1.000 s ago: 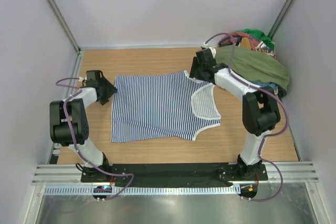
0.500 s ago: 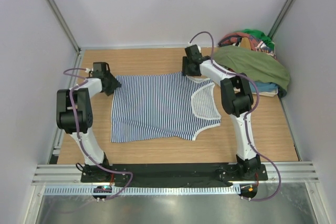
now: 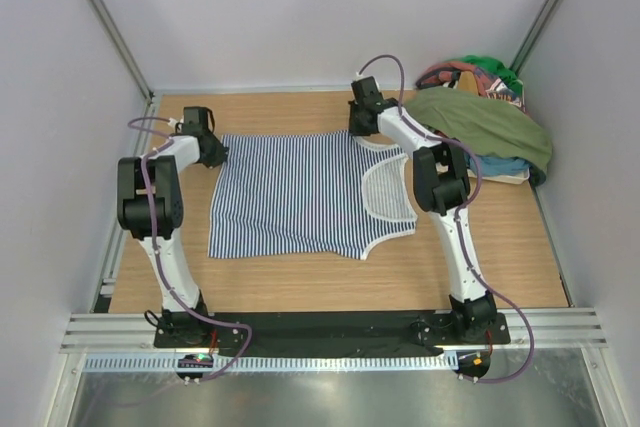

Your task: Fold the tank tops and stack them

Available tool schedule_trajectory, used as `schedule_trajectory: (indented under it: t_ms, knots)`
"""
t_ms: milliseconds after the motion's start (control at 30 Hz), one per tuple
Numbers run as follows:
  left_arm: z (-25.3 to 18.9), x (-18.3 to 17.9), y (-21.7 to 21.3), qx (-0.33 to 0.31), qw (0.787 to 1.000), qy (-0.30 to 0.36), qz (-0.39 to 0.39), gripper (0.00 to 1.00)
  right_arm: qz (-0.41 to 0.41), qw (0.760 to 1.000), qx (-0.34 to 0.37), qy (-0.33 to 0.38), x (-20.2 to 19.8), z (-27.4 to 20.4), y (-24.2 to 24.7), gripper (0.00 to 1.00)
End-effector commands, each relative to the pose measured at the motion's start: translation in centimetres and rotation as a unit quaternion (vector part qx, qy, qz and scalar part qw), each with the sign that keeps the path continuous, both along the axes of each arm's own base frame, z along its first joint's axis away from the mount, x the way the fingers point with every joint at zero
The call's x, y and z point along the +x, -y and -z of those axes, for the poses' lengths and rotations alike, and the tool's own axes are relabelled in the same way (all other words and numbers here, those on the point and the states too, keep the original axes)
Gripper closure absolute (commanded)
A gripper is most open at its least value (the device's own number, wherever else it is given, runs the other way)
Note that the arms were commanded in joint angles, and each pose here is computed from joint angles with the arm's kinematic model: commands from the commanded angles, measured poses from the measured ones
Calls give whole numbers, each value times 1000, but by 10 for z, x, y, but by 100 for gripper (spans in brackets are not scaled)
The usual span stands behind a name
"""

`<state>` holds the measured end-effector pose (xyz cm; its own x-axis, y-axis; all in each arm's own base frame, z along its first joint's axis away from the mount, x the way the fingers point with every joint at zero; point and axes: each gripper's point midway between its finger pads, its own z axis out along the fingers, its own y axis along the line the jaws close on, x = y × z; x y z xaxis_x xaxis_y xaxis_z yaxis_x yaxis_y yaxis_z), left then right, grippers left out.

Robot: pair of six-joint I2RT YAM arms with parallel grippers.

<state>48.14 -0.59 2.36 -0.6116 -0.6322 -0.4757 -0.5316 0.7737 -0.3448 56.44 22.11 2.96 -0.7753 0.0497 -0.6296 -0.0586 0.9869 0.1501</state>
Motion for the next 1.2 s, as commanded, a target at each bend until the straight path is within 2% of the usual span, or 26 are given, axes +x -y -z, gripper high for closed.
schedule_trajectory:
  t_ms: [0,233,267,300,333,400,433,500,533,567,633,667,700,767,800,833,900,933,1000,1033,1067,1100,1167]
  knots:
    - [1,10,-6,12,1000,-3,-14,100,12,1000,29,0,21,1,7,99]
    - [-10,43,-13,19,999,24,-34,99,8,993,97,64,70,-30,-2,98]
    - [-11,45,-14,21,999,22,-34,94,10,992,102,69,72,-34,-2,83]
    - [-14,44,-13,23,999,17,-30,89,11,991,108,77,75,-39,-3,39]
    - [-25,44,-13,22,999,26,-28,80,12,990,111,84,75,-47,-3,30]
    - [-40,42,-15,26,998,44,-31,67,12,988,118,100,70,-70,-3,29]
    - [-57,32,-15,27,997,59,-32,55,13,987,118,105,60,-85,1,30]
    - [-62,13,-17,31,997,62,-41,45,10,984,123,125,51,-111,0,31]
    - [-68,5,-16,31,996,65,-44,43,10,984,119,129,45,-118,1,31]
    - [-94,-1,-16,28,994,93,-47,41,7,984,119,135,30,-137,4,33]
    - [-90,-26,-11,20,995,84,-47,37,-1,984,112,135,8,-149,-5,34]
    - [-114,-35,-9,19,993,110,-46,36,15,989,85,119,-7,-132,5,35]
    - [-102,-54,-8,22,995,90,-47,32,8,986,88,140,-23,-161,1,36]
    - [-121,-78,-7,25,993,106,-50,24,4,992,63,111,-61,-139,-4,39]
    - [-111,-95,-7,23,994,92,-51,21,2,989,69,128,-80,-162,-3,41]
    - [-110,-105,-6,21,994,90,-54,22,2,994,52,98,-104,-134,2,41]
    - [-108,-134,-7,21,995,82,-60,25,-2,992,62,109,-137,-148,-3,46]
    - [-105,-143,-6,19,995,78,-59,26,-4,995,54,85,-160,-124,3,49]
    - [-98,-168,-4,12,996,69,-62,29,-8,993,73,88,-189,-130,4,54]
    - [-96,-176,0,2,996,68,-56,30,-11,996,64,66,-209,-105,10,58]
    - [-82,-190,3,-3,997,53,-57,31,-16,996,66,60,-222,-100,10,59]
    - [-87,-197,4,-9,996,66,-56,34,-21,996,72,51,-241,-91,15,64]
    - [-71,-215,10,-24,997,54,-53,36,-28,996,69,39,-259,-83,17,65]
